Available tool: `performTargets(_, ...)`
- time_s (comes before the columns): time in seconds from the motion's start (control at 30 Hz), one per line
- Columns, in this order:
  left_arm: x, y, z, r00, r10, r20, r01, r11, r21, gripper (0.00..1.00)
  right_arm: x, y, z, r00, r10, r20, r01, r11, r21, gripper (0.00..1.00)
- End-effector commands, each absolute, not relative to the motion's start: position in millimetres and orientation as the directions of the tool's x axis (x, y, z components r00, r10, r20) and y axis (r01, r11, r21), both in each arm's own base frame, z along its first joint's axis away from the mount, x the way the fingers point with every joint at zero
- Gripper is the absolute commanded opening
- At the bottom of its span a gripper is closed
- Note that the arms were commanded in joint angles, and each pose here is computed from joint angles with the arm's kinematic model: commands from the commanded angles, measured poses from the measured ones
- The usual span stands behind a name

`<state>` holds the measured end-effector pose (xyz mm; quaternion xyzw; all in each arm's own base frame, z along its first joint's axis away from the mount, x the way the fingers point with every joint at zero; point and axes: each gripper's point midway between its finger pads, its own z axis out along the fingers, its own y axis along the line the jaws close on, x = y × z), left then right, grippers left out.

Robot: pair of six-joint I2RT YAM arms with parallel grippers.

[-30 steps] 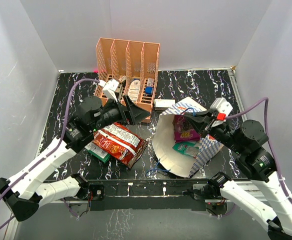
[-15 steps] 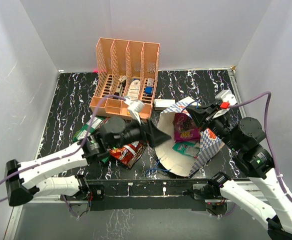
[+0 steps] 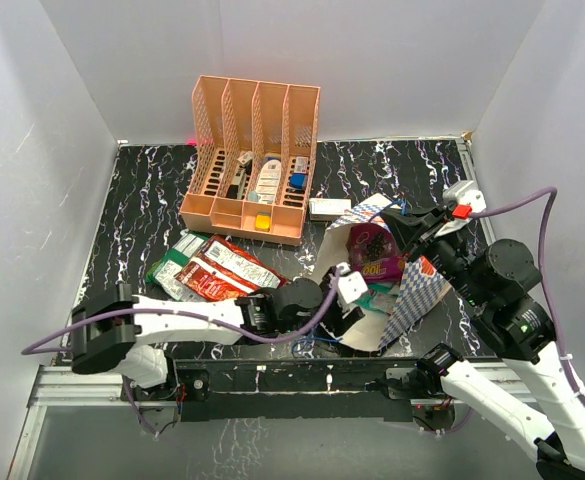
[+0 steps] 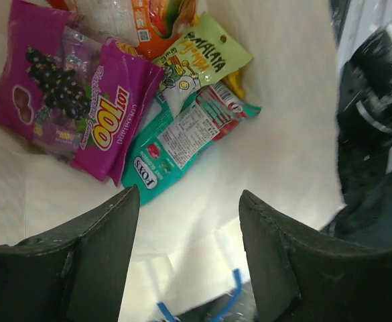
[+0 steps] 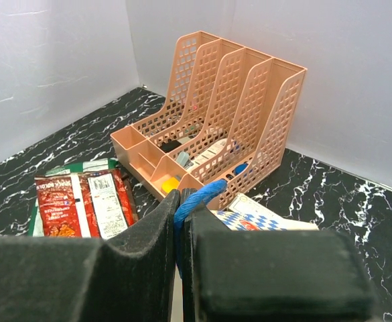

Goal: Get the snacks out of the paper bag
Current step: Take out the snack from the paper bag.

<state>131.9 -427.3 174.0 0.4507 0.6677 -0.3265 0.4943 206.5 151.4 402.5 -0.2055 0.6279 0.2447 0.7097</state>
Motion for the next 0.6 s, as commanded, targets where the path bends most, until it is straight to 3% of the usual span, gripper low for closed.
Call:
performTargets(0.0,146,-454,189,0.184,0.267,-0.946,0.917,0.3,0.263,0.57,195,140,445,0.197,0.148,-0.969,-0.591,0.807,0.003,0.07)
performTargets(0.1,165,-466,169,0.279,0.335,-0.9,0.878,0.292,0.38,0.48,190,138,451,0.207,0.168,-0.964,-0.597,0.802,0.011,0.07)
performTargets(0.2,186,-479,156,0.28,0.335,-0.9,0.878,0.29,0.381,0.45,187,137,452,0.207,0.172,-0.963,-0.603,0.798,0.013,0.07)
performTargets(0.43,222,-504,121,0.305,0.369,-0.878,0.844,0.322,0.428,0.48,183,138,454,0.207,0.175,-0.963,-0.612,0.79,0.012,0.07)
performTargets(0.57,239,-513,108,0.342,0.412,-0.844,0.8,0.343,0.492,0.59,181,137,454,0.205,0.175,-0.963,-0.616,0.788,0.012,0.07)
